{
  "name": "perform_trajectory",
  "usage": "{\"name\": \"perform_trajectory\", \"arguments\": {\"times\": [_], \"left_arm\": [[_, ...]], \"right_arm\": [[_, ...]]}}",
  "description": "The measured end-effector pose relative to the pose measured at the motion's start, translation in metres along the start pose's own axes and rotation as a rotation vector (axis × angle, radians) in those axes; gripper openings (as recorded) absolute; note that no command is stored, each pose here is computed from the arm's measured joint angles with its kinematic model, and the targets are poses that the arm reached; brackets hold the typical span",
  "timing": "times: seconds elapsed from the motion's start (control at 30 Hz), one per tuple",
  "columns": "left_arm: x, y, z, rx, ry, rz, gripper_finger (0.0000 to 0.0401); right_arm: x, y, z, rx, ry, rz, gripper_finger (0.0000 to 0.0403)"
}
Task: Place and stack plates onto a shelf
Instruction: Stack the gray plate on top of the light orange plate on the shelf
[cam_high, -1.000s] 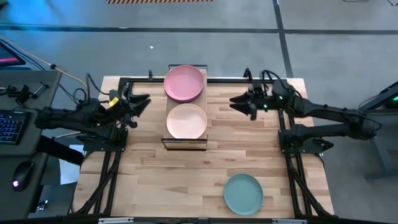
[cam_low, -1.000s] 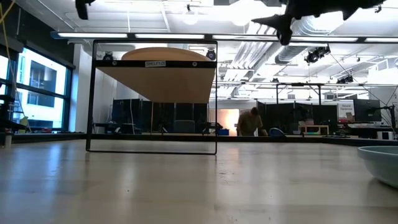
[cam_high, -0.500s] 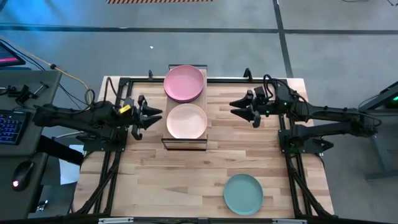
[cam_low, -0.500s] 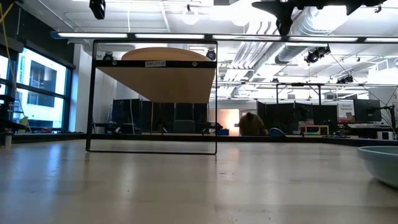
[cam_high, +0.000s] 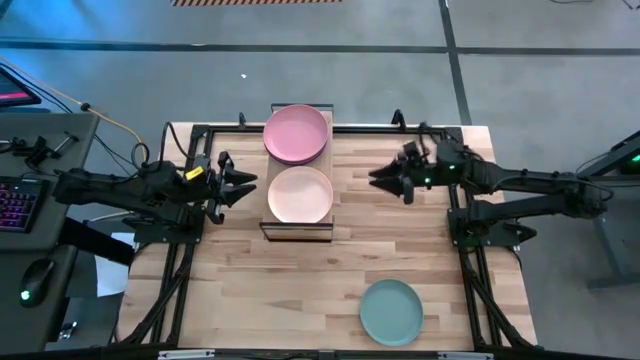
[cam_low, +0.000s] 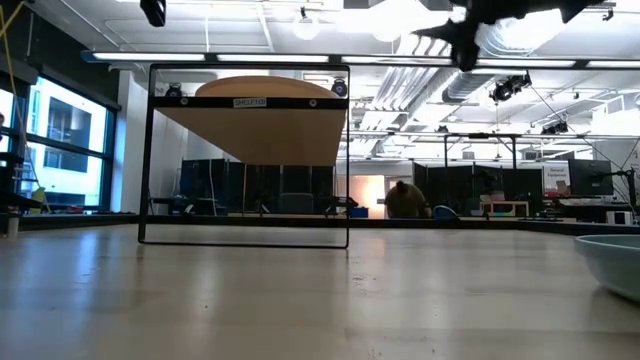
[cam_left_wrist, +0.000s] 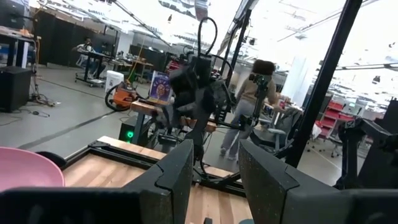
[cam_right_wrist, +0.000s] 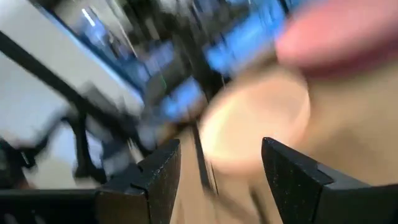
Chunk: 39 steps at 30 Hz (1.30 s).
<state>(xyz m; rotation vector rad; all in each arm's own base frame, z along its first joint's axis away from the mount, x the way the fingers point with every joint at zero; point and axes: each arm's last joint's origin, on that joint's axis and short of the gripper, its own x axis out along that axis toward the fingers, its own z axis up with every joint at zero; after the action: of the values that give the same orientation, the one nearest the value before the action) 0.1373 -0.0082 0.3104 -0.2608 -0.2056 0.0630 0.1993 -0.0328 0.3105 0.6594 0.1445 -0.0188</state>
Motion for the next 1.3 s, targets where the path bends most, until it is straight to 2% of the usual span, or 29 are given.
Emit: {"name": "perform_trajectory", "arguments": {"times": [0.13,0.3,0.37,0.47,0.63,0.7,0.87,1.1,1.3], "left_arm": [[0.0,0.0,0.0,0.0,-0.002,0.008,0.0117],[0.0,0.001,0.0,0.0,-0.008,0.044,0.0117],[0.0,0.002,0.0,0.0,-0.011,0.058,0.0117],[0.0,0.002,0.0,0.001,-0.011,0.06,0.0117],[0.0,0.002,0.0,0.002,-0.008,0.062,0.0117],[0.0,0.002,-0.001,0.002,-0.006,0.065,0.0117],[0.0,0.002,-0.001,0.003,-0.001,0.066,0.0117],[0.0,0.002,-0.002,0.007,0.012,0.07,0.0117],[0.0,0.003,-0.006,0.015,0.051,0.078,0.0117]], "right_arm": [[0.005,0.004,-0.027,0.104,0.366,-0.092,0.0206],[0.008,0.014,-0.084,0.31,0.828,-0.196,0.0206],[0.004,0.019,-0.109,0.351,0.981,-0.237,0.0206],[0.0,0.029,-0.142,0.359,1.115,-0.296,0.0206],[-0.004,0.036,-0.185,0.351,1.201,-0.439,0.0206],[-0.003,0.035,-0.197,0.349,1.201,-0.522,0.0206],[0.005,0.031,-0.222,0.351,1.222,-0.647,0.0206],[0.026,0.033,-0.247,0.37,1.211,-0.56,0.0206],[0.03,0.028,-0.257,0.403,1.226,-0.641,0.0206]]}}
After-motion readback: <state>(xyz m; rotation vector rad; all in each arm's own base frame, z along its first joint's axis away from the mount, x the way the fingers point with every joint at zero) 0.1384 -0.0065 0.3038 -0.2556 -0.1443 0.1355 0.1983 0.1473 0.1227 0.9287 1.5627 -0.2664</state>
